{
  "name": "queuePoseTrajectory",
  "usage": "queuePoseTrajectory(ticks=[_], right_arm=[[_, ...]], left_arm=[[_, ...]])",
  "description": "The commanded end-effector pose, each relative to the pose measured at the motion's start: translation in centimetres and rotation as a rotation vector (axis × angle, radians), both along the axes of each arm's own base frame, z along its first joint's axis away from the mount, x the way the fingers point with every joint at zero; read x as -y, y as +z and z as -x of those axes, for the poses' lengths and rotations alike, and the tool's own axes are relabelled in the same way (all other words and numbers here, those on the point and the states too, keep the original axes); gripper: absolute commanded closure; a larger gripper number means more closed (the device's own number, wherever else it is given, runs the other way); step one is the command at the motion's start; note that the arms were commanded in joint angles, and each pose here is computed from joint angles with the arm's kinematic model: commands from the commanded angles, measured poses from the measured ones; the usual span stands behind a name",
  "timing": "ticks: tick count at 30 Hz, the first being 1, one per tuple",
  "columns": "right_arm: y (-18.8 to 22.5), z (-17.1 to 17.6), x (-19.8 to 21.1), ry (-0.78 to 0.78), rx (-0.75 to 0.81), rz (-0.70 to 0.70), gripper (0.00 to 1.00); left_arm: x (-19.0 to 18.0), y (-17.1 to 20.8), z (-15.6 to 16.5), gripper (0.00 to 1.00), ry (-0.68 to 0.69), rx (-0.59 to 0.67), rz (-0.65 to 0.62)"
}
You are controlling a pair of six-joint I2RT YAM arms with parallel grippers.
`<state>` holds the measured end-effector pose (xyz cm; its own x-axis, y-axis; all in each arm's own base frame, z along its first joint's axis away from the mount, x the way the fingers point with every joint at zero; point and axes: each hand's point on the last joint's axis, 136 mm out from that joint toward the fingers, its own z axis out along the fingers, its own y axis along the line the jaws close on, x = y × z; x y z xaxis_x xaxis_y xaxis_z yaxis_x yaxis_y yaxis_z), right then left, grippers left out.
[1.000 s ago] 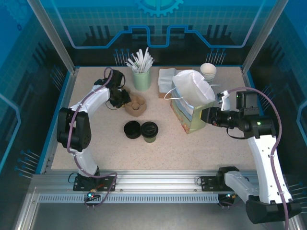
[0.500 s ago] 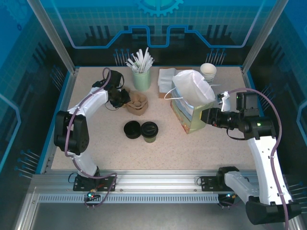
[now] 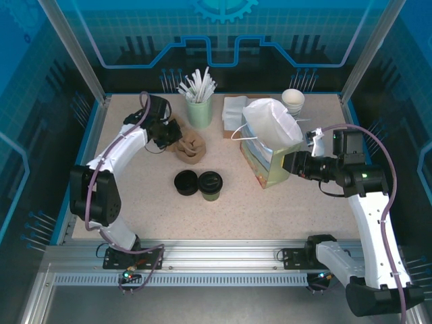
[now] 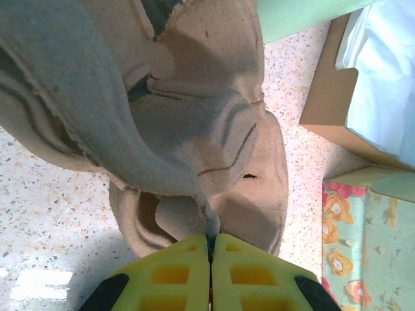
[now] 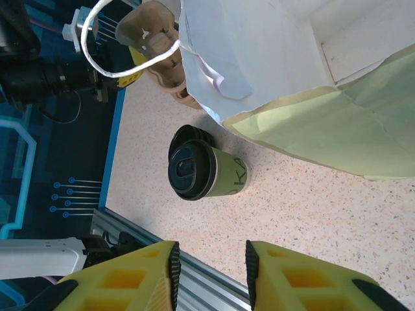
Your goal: Pack the takeout coffee
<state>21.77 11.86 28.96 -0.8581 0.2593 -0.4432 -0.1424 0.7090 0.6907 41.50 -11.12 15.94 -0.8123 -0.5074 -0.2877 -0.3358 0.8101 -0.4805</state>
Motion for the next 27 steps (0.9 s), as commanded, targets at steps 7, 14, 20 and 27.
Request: queuePoseTrajectory(ticks=[7,14,20,27], right_arm=[[3.6,-0.7,-0.1,0.002,0.095,-0.036,0.66],[6.7,-0.6,-0.9,0.050,0.186,-0.087,0.66],[10.5,-0.2,-2.0,0.129,0.313,-0.152,0.66],[14.0,0.7,-3.6,0.257,0.412,-0.237,0.64]], left_arm=[[1.0,5.3,0.2,0.95,-0.045,0.155,0.101],[1.5,11.4,2.0,0.95,-0.101,0.296,0.150],[2.4,18.6,5.7,0.96,-0.223,0.481,0.187],[5.3,25.4,11.6,0.98,-0.441,0.686,0.294]])
